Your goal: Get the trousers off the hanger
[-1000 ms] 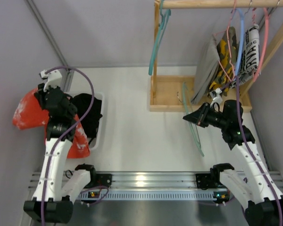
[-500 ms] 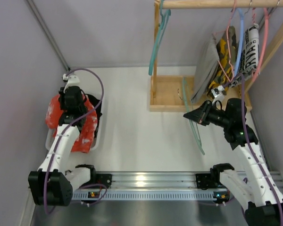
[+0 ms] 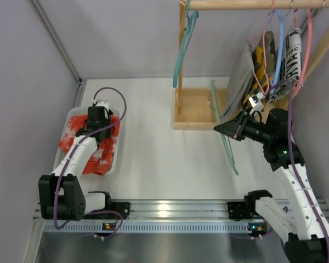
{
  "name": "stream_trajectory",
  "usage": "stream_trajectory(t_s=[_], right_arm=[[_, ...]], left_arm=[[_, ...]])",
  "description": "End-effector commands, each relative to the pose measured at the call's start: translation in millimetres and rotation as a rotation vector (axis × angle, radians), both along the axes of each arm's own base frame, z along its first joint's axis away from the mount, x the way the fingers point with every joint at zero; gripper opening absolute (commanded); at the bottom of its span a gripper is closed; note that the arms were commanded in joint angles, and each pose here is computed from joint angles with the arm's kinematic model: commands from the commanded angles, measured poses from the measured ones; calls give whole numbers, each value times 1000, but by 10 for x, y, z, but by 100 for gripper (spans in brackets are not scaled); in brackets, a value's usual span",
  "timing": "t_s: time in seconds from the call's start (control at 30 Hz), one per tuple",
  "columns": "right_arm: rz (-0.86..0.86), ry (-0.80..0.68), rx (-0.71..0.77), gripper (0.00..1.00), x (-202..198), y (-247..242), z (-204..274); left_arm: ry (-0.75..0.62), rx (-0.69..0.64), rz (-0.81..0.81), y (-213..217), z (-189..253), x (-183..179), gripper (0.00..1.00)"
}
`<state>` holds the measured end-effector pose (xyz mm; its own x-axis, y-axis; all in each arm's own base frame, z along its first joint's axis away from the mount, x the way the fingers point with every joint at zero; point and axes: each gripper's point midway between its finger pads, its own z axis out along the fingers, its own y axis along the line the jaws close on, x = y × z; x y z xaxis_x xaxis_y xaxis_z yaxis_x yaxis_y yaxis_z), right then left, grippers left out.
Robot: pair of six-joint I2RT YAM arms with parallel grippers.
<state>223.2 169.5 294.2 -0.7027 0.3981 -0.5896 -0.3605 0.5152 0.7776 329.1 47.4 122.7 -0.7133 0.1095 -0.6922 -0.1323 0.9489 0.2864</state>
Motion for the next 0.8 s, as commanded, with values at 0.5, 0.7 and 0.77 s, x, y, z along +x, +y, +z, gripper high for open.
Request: stream_trajectory(t_s=[0.5,0.7,0.77], right_arm=[[-107,-30,224,0,114,-4,1289],[-71,-2,337,0,232,79,1691],[-76,19,358,0,310,90,1773]], left_arm=[[-570,-260,-428,-819,2271,-601,98],[-663,-281,-546,-993,2573,-852,98],[-664,-308,-680,-1196,2597,-970,98]])
